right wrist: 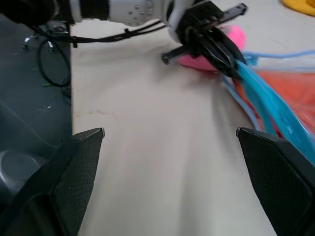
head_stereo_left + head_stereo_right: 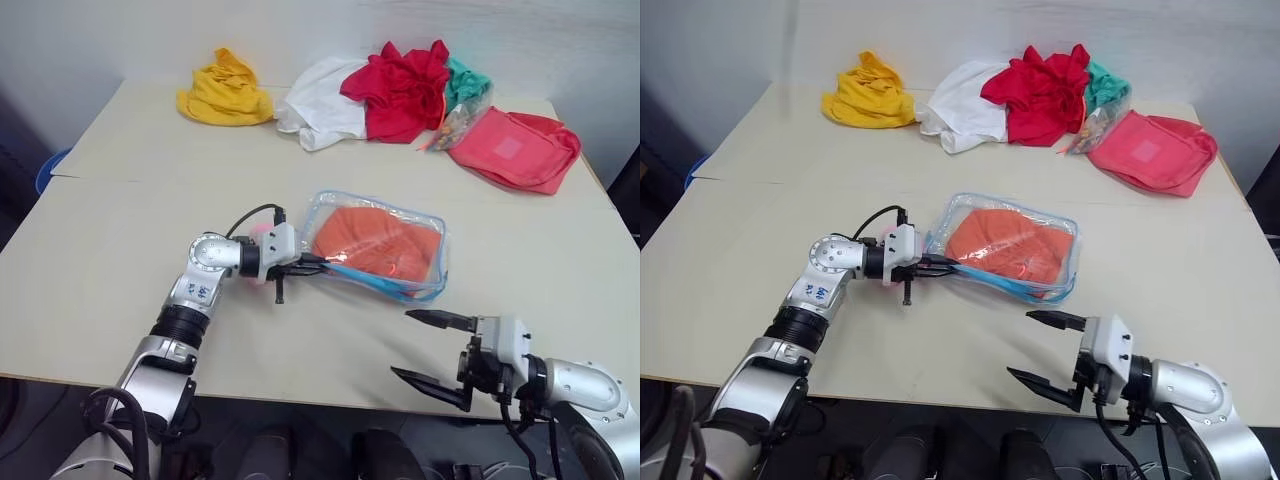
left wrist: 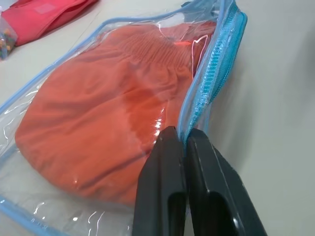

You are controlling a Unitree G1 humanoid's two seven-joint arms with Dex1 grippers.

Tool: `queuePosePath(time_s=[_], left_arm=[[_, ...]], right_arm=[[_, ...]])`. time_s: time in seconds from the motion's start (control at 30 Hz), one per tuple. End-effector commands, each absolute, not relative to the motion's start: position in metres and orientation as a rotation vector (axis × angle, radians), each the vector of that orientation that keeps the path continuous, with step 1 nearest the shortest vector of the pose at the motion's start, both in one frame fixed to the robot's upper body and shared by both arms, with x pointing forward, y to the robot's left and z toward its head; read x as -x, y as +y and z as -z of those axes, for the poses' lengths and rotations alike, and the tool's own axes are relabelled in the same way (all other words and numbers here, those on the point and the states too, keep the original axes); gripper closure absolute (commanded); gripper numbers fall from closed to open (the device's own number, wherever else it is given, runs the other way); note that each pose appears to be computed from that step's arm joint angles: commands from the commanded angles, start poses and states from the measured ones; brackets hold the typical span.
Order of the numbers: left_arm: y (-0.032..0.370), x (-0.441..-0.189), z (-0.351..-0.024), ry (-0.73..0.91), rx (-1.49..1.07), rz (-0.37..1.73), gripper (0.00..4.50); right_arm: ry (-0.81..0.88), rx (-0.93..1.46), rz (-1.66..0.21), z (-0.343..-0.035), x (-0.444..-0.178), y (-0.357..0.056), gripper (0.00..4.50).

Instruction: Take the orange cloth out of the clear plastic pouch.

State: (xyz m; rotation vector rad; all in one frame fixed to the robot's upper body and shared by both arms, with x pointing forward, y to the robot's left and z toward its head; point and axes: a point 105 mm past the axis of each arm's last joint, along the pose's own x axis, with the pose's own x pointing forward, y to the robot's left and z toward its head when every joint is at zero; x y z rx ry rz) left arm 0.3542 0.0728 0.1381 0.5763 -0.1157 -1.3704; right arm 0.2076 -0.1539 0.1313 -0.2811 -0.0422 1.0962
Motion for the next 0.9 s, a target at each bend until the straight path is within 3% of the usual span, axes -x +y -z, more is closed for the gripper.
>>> queuePosePath(time_s=[0.03, 0.13, 0.43, 0.63, 0.9], left_arm=[[0.064, -0.346, -0.153, -0.236, -0.698, 1.383, 3.17], [0.063, -0.345, -0.152, -0.267, -0.771, 1.388, 2.27], [0.059, -0.345, -0.154, -0.275, -0.748, 1.397, 2.27], [0.055, -0.330, -0.158, -0.246, -0.564, 1.499, 2.27], [0.057, -0.327, -0.147, -0.208, -0.629, 1.513, 2.27]], right_arm=[[-0.162, 0.348, -1.030, -0.147, -0.208, -0.167, 0.00], [-0.207, 0.356, -0.963, -0.153, -0.209, -0.180, 0.00], [-0.218, 0.305, -0.835, -0.156, -0.210, -0.201, 0.00], [-0.184, 0.282, -0.844, -0.152, -0.204, -0.198, 0.00], [-0.160, 0.279, -0.855, -0.150, -0.203, -0.194, 0.00]])
